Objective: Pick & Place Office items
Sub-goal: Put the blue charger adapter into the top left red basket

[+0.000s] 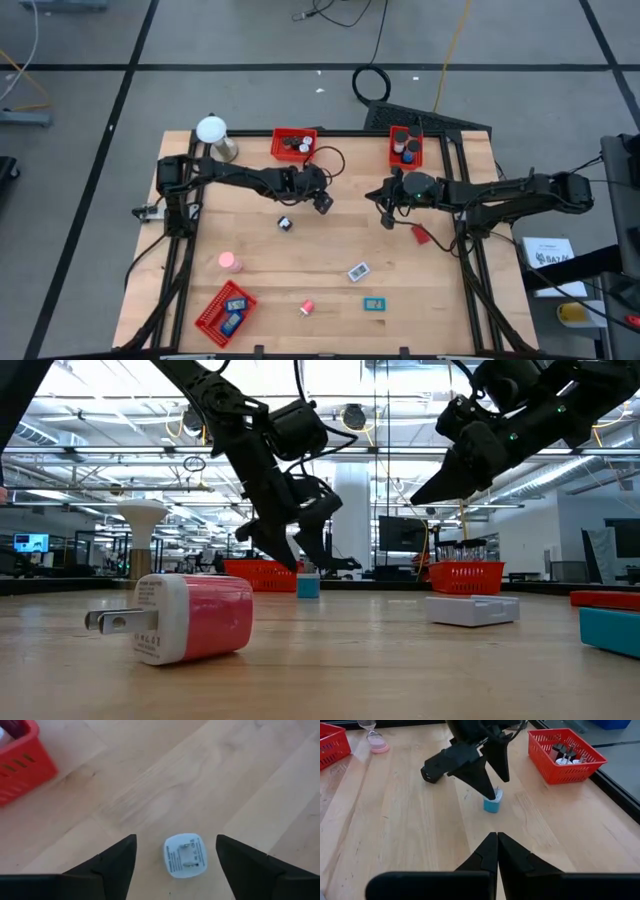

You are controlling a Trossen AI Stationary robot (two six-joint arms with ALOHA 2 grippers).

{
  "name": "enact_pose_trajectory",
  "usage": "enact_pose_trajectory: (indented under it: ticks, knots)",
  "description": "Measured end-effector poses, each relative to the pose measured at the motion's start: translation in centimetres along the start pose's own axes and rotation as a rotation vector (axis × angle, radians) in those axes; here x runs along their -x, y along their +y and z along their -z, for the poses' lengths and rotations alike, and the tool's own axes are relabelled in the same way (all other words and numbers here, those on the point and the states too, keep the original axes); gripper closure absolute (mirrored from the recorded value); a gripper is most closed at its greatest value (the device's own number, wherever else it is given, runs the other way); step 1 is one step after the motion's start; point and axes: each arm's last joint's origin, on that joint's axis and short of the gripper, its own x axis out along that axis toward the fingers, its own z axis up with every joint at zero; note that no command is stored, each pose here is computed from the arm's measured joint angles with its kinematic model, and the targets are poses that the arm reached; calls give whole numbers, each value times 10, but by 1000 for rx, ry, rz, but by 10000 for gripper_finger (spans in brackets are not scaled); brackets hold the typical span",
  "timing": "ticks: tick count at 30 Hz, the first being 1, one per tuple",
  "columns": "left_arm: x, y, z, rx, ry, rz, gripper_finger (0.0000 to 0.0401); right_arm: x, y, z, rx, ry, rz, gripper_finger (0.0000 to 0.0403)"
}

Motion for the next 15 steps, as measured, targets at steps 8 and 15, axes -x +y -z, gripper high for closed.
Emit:
enact_pose_trajectory:
  ticks: [8,15]
  knots:
    - [-19,-1,9,-1,23,-13,143,0,0,-1,0,-7,-1,402]
    - [-19,-1,8,-25,19,-9,198,0,0,-1,3,-14,-1,402]
